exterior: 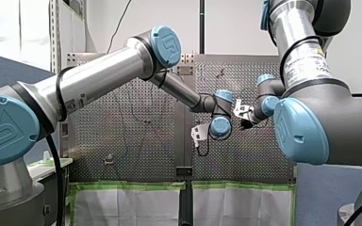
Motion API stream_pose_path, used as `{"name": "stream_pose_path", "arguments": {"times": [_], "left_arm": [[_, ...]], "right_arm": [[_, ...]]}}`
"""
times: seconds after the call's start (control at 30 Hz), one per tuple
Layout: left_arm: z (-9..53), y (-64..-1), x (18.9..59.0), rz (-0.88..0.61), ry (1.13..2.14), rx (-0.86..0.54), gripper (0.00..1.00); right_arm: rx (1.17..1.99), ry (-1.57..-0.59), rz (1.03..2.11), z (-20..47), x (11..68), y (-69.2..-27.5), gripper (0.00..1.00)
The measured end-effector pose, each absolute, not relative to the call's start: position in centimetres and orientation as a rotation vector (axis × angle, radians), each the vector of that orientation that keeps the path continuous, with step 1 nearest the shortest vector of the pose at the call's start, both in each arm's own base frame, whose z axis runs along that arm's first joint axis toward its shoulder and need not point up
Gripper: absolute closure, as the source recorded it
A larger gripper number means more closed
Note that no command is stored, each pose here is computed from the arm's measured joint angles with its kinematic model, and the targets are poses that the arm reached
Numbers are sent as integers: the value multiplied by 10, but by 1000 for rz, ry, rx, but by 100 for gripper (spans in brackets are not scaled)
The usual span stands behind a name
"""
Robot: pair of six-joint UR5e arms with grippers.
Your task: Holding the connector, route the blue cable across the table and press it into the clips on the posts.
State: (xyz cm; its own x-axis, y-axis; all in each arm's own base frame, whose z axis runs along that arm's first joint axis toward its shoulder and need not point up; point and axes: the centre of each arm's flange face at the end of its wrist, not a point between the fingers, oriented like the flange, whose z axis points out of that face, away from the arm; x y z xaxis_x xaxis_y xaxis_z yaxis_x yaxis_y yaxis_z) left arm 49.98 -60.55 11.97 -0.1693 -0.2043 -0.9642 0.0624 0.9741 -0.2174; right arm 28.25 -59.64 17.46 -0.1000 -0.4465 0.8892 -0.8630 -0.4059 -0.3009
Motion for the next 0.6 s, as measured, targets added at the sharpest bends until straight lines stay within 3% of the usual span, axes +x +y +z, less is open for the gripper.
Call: {"name": "stream_pose_path", "arguments": {"times": [0.03, 0.07, 0.1, 0.17, 0.6], "left_arm": [[120, -606, 499, -239, 1723, -107, 52], [120, -607, 499, -240, 1722, -107, 77], [120, -608, 499, -242, 1720, -107, 77], [121, -609, 499, -249, 1715, -109, 97], [137, -617, 505, -287, 1683, -133, 100]], "right_arm": [[1802, -1430, 1512, 175, 282, -596, 100], [1802, -1429, 1512, 175, 282, -596, 100], [1802, -1429, 1512, 175, 283, -596, 100], [1802, -1427, 1513, 175, 283, -597, 100], [1800, -1390, 1590, 203, 287, -597, 100]]}}
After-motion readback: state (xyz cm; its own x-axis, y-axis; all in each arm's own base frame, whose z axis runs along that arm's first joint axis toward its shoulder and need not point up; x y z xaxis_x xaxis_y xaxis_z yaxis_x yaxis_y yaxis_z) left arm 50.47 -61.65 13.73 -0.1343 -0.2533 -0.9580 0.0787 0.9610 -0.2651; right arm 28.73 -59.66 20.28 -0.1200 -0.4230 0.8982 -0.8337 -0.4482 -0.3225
